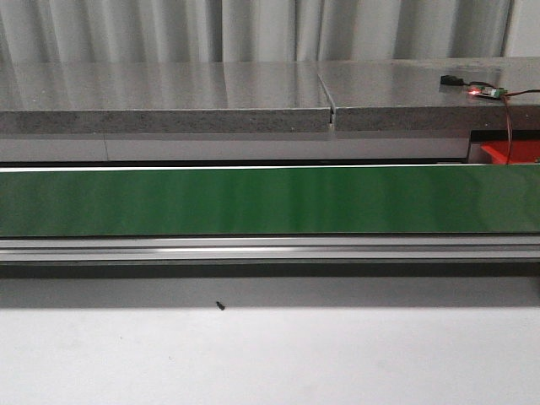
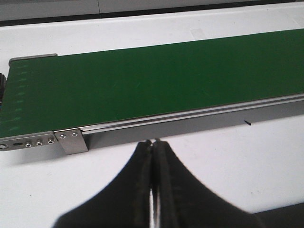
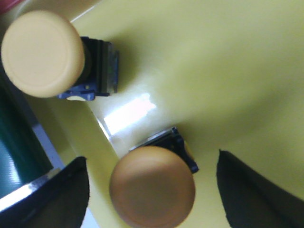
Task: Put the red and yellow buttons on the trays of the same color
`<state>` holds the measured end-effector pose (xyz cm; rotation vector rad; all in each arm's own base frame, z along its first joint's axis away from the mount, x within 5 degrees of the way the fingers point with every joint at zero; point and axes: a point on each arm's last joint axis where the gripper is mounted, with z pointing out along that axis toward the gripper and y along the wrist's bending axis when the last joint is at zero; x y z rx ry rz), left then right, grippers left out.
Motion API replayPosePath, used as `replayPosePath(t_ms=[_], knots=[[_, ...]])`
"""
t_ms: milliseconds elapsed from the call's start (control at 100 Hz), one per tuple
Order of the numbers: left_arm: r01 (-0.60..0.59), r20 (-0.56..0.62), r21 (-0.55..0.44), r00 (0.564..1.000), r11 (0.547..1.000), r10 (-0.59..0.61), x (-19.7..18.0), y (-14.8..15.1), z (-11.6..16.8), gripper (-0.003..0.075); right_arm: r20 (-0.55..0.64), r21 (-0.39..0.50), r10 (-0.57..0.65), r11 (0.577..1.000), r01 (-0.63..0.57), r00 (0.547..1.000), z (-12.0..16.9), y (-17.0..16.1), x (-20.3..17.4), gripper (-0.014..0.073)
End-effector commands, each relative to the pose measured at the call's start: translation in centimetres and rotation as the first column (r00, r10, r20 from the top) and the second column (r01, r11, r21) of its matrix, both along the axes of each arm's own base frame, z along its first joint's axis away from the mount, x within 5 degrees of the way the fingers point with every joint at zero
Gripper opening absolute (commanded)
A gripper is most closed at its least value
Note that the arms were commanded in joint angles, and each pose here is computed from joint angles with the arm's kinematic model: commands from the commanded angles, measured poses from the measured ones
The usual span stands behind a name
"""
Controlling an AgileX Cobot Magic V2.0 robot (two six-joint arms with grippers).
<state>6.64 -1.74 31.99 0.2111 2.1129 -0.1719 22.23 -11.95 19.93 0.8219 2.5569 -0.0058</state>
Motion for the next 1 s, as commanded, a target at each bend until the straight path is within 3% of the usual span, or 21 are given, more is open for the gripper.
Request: replayPosePath(t_ms=[0, 140, 230, 290, 480, 630, 800, 990], knots=[[0.003, 0.078, -0.035, 0.997, 0.999, 0.000, 0.2, -0.1, 1.3, -0.0019, 0.126, -0.066, -0.015, 0.998, 0.023, 0.992, 2.6, -0.2, 0.1, 0.0570], [0.003, 0.078, -0.035, 0.997, 0.999, 0.000, 0.2, -0.1, 1.3, -0.0019, 0.218, -0.110, -0.002, 0.994, 0.026, 0.976, 4.9, 0.5, -0.6, 0.0566], [0.003, 0.078, -0.035, 0.997, 0.999, 0.000, 0.2, -0.1, 1.3, -0.0019, 0.270, -0.130, 0.047, 0.991, -0.012, 0.962, 6.4, 2.0, -0.8, 0.0500], [0.003, 0.078, -0.035, 0.997, 0.999, 0.000, 0.2, -0.1, 1.3, -0.0019, 0.293, -0.142, 0.085, 0.989, -0.045, 0.952, 7.0, 2.9, -0.8, 0.0404], [0.003, 0.078, -0.035, 0.997, 0.999, 0.000, 0.2, -0.1, 1.3, -0.0019, 0.335, -0.174, 0.229, 0.968, -0.179, 0.914, 8.6, 6.3, -0.9, -0.0070], [0.003, 0.078, -0.035, 0.997, 0.999, 0.000, 0.2, -0.1, 1.3, -0.0019, 0.365, -0.229, 0.343, 0.934, -0.273, 0.866, 9.8, 8.6, -1.5, -0.0067], [0.003, 0.078, -0.035, 0.997, 0.999, 0.000, 0.2, -0.1, 1.3, -0.0019, 0.413, -0.336, 0.484, 0.868, -0.365, 0.772, 11.4, 11.0, -2.9, -0.0067], [0.003, 0.078, -0.035, 0.997, 0.999, 0.000, 0.2, -0.1, 1.3, -0.0019, 0.441, -0.395, 0.551, 0.828, -0.398, 0.709, 11.5, 12.1, -5.3, -0.0067]])
